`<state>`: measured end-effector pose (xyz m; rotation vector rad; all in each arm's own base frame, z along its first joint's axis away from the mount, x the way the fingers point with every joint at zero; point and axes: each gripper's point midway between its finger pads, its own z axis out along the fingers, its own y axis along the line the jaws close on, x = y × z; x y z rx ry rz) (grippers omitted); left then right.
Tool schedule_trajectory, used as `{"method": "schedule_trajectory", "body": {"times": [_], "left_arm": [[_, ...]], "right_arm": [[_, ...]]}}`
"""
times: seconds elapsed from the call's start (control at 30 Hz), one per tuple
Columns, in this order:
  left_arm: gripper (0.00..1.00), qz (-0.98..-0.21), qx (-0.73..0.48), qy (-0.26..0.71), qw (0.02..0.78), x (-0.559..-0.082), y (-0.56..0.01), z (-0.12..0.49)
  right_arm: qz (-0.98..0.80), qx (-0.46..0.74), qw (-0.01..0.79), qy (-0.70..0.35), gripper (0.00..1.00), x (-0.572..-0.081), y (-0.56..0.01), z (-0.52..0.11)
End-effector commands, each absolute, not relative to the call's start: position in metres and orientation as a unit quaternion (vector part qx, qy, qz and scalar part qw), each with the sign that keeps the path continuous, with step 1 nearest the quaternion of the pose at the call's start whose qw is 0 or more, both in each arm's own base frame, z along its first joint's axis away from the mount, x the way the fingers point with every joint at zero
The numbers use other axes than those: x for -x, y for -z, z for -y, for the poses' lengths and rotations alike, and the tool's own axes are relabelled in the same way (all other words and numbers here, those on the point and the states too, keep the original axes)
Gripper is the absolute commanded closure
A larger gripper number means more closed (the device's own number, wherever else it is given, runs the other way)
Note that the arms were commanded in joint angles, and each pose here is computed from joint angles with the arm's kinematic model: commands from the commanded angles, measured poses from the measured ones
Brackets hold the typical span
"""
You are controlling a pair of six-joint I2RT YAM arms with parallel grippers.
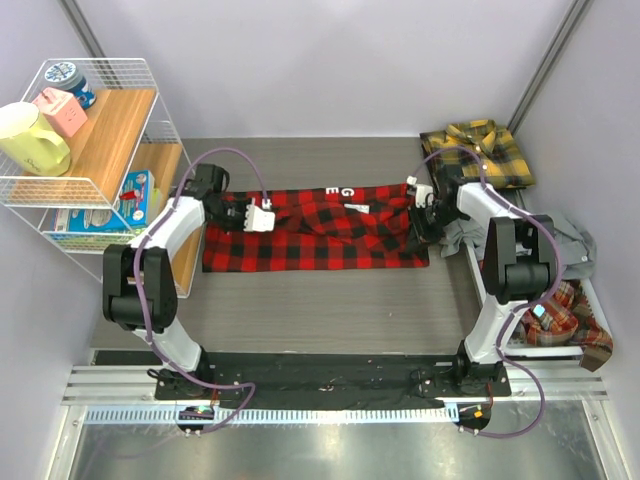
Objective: Fold and stack the long sleeve shirts
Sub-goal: Fold the shirt
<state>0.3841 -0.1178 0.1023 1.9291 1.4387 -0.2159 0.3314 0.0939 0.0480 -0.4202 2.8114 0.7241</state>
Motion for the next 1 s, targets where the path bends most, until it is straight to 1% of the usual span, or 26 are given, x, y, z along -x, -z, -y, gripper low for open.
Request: {"method": "schedule_trajectory", "body": {"times": [0.0, 0.13, 0.27, 0.33, 0.37, 0.4, 0.5, 0.6, 0.7, 0.73, 0.77, 0.83, 0.87, 0.93, 0.97], "left_arm": [[1.0, -0.523, -0.754, 0.05, 0.394, -0.409, -0.139, 0.105], [1.0, -0.506, -0.762, 0.029, 0.403, -0.416, -0.153, 0.087], [1.0, -0.481, -0.789, 0.034, 0.381, -0.412, -0.134, 0.082], [0.97, -0.474, -0.797, 0.03, 0.374, -0.412, -0.124, 0.081], [0.93, -0.473, -0.8, 0.031, 0.367, -0.408, -0.113, 0.079], [0.86, -0.469, -0.805, 0.024, 0.363, -0.409, -0.109, 0.077], [0.69, -0.491, -0.796, -0.004, 0.355, -0.416, -0.103, 0.053], [0.6, -0.511, -0.78, -0.02, 0.362, -0.423, -0.115, 0.044], [0.57, -0.555, -0.753, -0.006, 0.353, -0.423, -0.121, 0.037], [0.57, -0.57, -0.746, 0.007, 0.346, -0.418, -0.119, 0.037], [0.54, -0.582, -0.739, 0.035, 0.338, -0.407, -0.115, 0.039], [0.51, -0.596, -0.729, 0.06, 0.332, -0.398, -0.116, 0.048], [0.51, -0.619, -0.713, 0.085, 0.318, -0.387, -0.112, 0.053], [0.51, -0.639, -0.698, 0.115, 0.303, -0.374, -0.109, 0.074], [0.51, -0.672, -0.666, 0.133, 0.295, -0.367, -0.107, 0.08]], "right_arm": [[-0.941, 0.181, 0.151, -0.243, 0.8, -0.339, -0.089, -0.093], [-0.944, 0.178, 0.146, -0.236, 0.8, -0.337, -0.085, -0.09], [-0.945, 0.176, 0.146, -0.236, 0.8, -0.339, -0.086, -0.091], [-0.944, 0.177, 0.151, -0.235, 0.8, -0.342, -0.089, -0.09], [-0.943, 0.179, 0.153, -0.233, 0.8, -0.344, -0.09, -0.09], [-0.943, 0.184, 0.155, -0.232, 0.8, -0.345, -0.091, -0.09], [-0.941, 0.189, 0.162, -0.231, 0.8, -0.35, -0.095, -0.089], [-0.936, 0.194, 0.174, -0.235, 0.78, -0.359, -0.1, -0.093], [-0.931, 0.206, 0.186, -0.235, 0.74, -0.37, -0.102, -0.099], [-0.929, 0.212, 0.195, -0.233, 0.73, -0.376, -0.105, -0.102], [-0.927, 0.219, 0.194, -0.234, 0.73, -0.378, -0.102, -0.107], [-0.923, 0.227, 0.206, -0.23, 0.72, -0.388, -0.103, -0.112], [-0.922, 0.235, 0.206, -0.229, 0.71, -0.39, -0.101, -0.119], [-0.919, 0.24, 0.218, -0.224, 0.69, -0.399, -0.1, -0.124], [-0.92, 0.238, 0.218, -0.221, 0.69, -0.402, -0.098, -0.125]]}}
